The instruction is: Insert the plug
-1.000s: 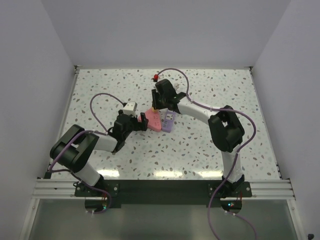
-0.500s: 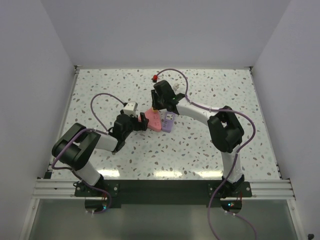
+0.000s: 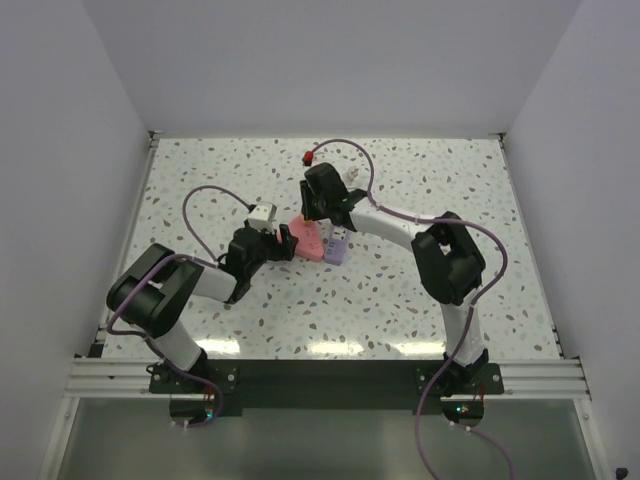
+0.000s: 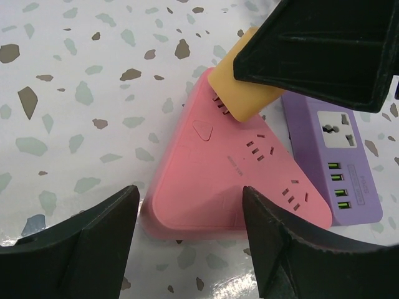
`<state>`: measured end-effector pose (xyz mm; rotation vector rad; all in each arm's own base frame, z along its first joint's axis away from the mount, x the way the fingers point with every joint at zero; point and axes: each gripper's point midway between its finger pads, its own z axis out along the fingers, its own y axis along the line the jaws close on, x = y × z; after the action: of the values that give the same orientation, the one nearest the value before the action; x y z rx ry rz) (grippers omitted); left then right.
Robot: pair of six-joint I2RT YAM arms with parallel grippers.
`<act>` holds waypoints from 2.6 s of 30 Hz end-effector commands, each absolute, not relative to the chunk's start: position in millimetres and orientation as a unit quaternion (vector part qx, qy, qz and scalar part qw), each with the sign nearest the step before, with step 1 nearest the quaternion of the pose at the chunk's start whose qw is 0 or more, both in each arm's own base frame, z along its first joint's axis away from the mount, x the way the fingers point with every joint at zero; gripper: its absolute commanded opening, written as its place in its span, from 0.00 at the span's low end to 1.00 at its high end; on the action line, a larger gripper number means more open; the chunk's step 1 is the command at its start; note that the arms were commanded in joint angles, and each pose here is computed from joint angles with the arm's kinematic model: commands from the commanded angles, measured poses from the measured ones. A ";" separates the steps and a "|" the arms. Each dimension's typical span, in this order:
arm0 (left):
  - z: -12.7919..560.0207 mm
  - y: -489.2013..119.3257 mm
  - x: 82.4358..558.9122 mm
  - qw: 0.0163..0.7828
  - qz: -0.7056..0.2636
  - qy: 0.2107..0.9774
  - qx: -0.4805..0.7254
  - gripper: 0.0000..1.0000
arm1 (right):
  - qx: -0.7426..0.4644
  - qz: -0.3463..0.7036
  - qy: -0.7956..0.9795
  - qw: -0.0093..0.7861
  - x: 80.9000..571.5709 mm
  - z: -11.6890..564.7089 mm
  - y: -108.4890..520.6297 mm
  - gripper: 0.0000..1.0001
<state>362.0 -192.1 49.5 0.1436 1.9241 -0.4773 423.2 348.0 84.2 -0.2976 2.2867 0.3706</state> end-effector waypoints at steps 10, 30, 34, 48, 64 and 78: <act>54.2 -201.0 372.4 0.555 -0.214 0.801 0.075 0.43 | -0.157 0.099 0.935 0.302 384.3 10.1 341.6 0.00; 41.8 -206.2 373.7 0.542 -0.213 0.807 0.096 0.38 | -0.188 0.082 0.939 0.276 373.4 -22.9 343.6 0.00; 38.3 -206.0 373.4 0.539 -0.211 0.810 0.097 0.36 | -0.198 0.069 0.939 0.272 369.8 -31.7 343.7 0.00; 34.6 -205.5 376.0 0.536 -0.207 0.813 0.096 0.33 | -0.212 0.043 0.946 0.243 338.8 -66.6 328.8 0.00; 48.9 -203.0 375.1 0.543 -0.205 0.809 0.092 0.70 | -0.224 0.081 0.929 0.283 345.6 -21.9 350.8 0.14; 69.6 -192.1 370.3 0.563 -0.196 0.800 0.075 0.84 | -0.232 0.108 0.906 0.336 365.1 32.9 369.4 0.75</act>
<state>363.7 -198.4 48.3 0.2164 1.9450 -0.4801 407.1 370.6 56.3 -0.4483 2.2321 0.2966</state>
